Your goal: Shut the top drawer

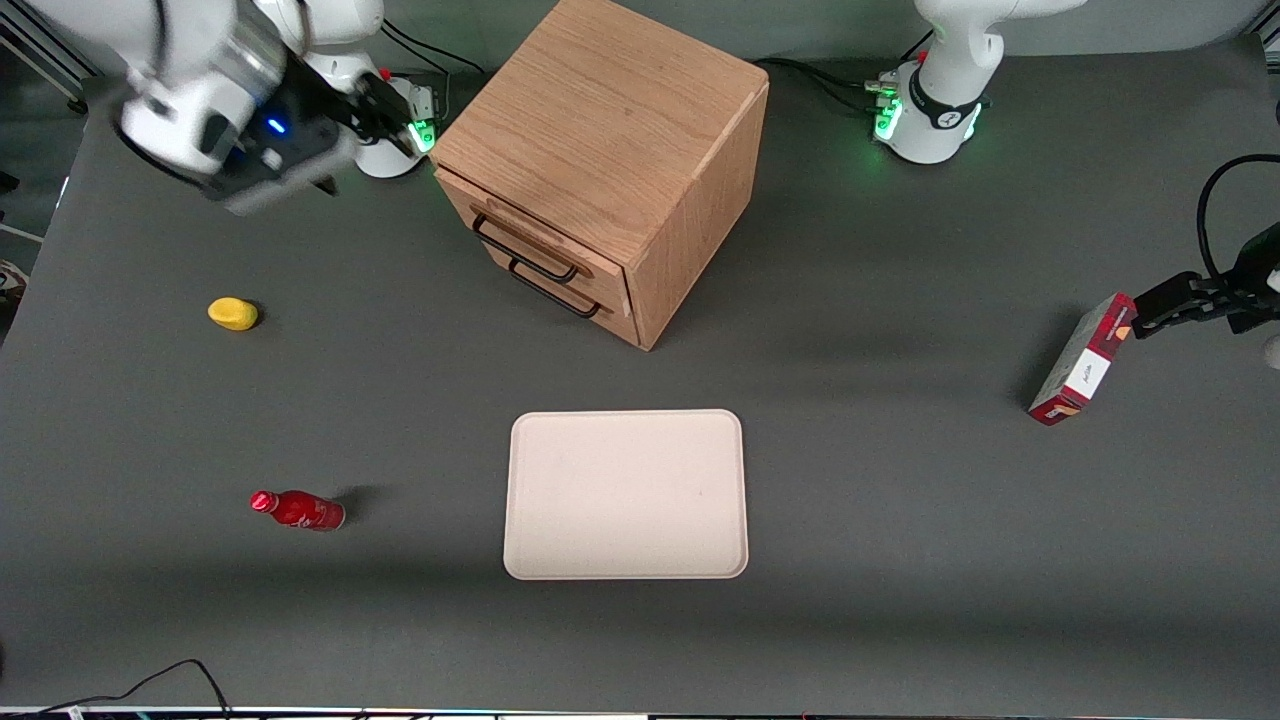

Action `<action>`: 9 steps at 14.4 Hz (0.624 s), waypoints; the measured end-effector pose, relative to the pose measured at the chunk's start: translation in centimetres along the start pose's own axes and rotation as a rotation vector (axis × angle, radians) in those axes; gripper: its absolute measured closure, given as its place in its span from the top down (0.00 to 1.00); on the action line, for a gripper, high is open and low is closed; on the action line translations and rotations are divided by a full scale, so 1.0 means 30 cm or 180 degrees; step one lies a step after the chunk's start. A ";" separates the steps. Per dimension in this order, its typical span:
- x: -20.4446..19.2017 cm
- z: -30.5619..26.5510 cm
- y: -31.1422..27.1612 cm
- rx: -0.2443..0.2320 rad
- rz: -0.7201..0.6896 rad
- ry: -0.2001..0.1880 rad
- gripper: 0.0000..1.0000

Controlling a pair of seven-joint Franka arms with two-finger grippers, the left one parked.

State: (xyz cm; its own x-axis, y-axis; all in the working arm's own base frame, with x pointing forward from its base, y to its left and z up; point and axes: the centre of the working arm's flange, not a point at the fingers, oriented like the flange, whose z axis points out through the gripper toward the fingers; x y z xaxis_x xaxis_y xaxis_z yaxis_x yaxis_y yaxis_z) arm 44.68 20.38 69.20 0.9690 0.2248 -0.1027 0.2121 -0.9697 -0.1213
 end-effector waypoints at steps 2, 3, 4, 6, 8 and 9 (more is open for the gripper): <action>-0.080 -0.100 0.120 -0.0213 0.0324 0.0178 1.00; -0.105 -0.137 0.198 -0.0295 0.0492 0.0253 1.00; -0.121 -0.163 0.287 -0.0308 0.0664 0.0297 1.00; -0.127 -0.160 0.474 -0.0238 0.0994 0.0259 1.00; -0.105 -0.082 0.604 -0.0179 0.1209 0.0187 1.00; -0.085 -0.031 0.633 -0.0168 0.1248 0.0179 1.00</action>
State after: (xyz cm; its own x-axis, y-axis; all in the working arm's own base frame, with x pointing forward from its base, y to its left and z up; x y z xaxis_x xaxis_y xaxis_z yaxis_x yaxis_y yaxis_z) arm 46.35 1.30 68.09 0.9829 -0.1676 -0.0767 -0.1705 -0.9848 -0.0325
